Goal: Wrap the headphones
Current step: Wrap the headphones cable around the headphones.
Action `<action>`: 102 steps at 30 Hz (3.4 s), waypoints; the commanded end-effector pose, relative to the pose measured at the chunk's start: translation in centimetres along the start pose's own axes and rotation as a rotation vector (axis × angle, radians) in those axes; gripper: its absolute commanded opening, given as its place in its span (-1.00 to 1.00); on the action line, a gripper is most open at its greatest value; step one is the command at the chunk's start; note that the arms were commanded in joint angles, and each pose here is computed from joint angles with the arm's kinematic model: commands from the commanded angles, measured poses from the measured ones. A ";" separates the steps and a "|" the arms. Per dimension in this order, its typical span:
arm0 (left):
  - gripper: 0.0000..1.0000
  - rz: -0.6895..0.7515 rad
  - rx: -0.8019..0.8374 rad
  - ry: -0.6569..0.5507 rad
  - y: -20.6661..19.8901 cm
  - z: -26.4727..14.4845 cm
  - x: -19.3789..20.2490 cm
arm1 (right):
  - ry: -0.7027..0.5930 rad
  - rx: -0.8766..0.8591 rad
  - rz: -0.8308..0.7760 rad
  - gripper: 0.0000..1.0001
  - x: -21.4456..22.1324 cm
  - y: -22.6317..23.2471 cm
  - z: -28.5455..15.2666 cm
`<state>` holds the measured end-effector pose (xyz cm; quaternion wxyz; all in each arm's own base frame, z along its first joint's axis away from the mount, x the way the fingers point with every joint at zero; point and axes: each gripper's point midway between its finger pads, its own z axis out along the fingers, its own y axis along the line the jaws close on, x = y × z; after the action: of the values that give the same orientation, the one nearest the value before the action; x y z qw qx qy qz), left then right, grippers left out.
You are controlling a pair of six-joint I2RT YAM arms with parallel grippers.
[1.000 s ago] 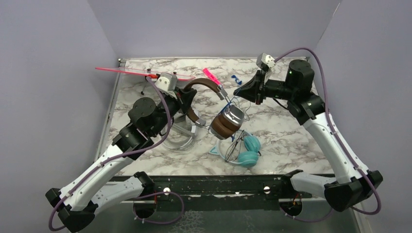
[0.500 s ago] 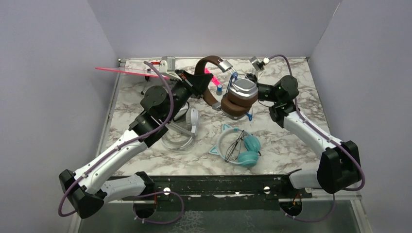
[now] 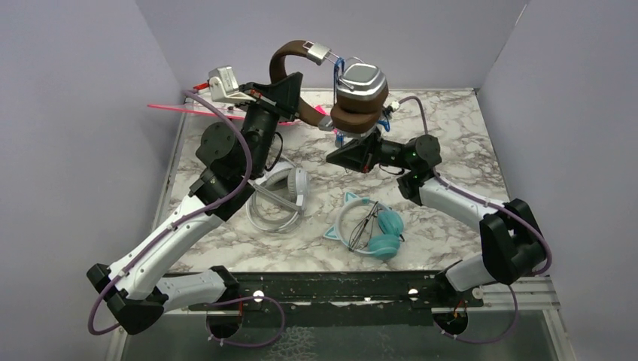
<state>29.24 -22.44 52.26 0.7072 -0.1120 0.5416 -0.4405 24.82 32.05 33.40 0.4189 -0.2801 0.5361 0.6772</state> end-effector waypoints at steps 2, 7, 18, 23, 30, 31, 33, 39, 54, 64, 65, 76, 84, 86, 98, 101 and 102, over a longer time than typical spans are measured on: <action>-1.00 0.054 -0.157 -0.238 1.2 1.3 -6.2 | -0.047 -0.068 -0.005 -0.88 1.0 2.4 1.3; -1.00 0.204 -0.289 -0.311 3.1 2.4 -7.3 | -0.027 -0.073 0.021 -0.99 2.3 4.5 1.3; -1.00 0.563 -0.469 -0.354 6.1 3.7 -7.5 | -0.014 -0.017 -0.056 -0.92 -0.2 10.3 -0.6; -1.00 0.723 -0.486 -0.266 8.1 3.7 -4.6 | 0.006 0.067 -0.135 -0.91 -3.6 12.2 -0.6; -1.00 0.917 -0.505 -0.123 10.6 2.7 -0.2 | 0.172 0.145 -0.142 -0.98 -5.9 12.3 0.8; -1.00 0.962 -0.507 -0.100 10.9 2.4 0.2 | 0.194 0.201 -0.146 -0.99 -6.2 11.8 0.6; -1.00 1.052 -0.498 -0.054 11.6 1.8 0.9 | 0.229 0.301 -0.164 -0.96 -6.8 11.1 -0.2; -1.00 1.213 -0.377 0.038 11.6 -0.1 1.5 | 0.342 0.425 -0.217 -0.97 -7.6 10.8 -1.8; -1.00 1.225 0.200 0.369 7.1 -5.9 6.0 | 0.445 0.664 -0.757 -0.89 -11.4 7.8 -7.0; -1.00 1.089 0.198 0.342 5.9 -7.6 4.3 | 0.318 0.806 -0.857 -0.82 -13.8 5.7 -7.7; -1.00 1.069 0.194 0.338 5.8 -7.7 4.1 | 0.295 0.813 -0.855 -0.82 -13.9 5.6 -7.8; -1.00 0.736 0.196 0.249 2.2 -8.0 1.7 | 0.196 0.588 -0.755 -0.72 -10.5 3.8 -3.2; -1.00 0.431 0.151 0.170 -0.7 -7.1 -1.3 | 0.140 0.361 -0.538 -0.67 -8.1 0.4 -0.3; -1.00 0.380 0.134 0.143 -1.1 -6.7 -2.0 | 0.128 0.319 -0.480 -0.67 -7.4 -0.2 0.4; -1.00 0.255 0.022 0.030 -2.0 -3.4 -4.8 | 0.019 0.055 -0.174 -0.67 -2.8 -1.0 2.5; -1.00 0.220 0.008 -0.009 -2.3 -2.9 -5.7 | 0.006 0.045 -0.166 -0.59 -2.1 -1.5 2.4; -1.00 0.212 0.009 -0.017 -2.5 -2.6 -5.8 | 0.009 0.040 -0.160 -0.58 -1.8 -1.8 2.4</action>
<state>26.20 -20.76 50.96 0.7267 0.0242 0.6092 -0.3164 28.62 33.84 32.66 0.4625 -0.3019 0.5827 0.5962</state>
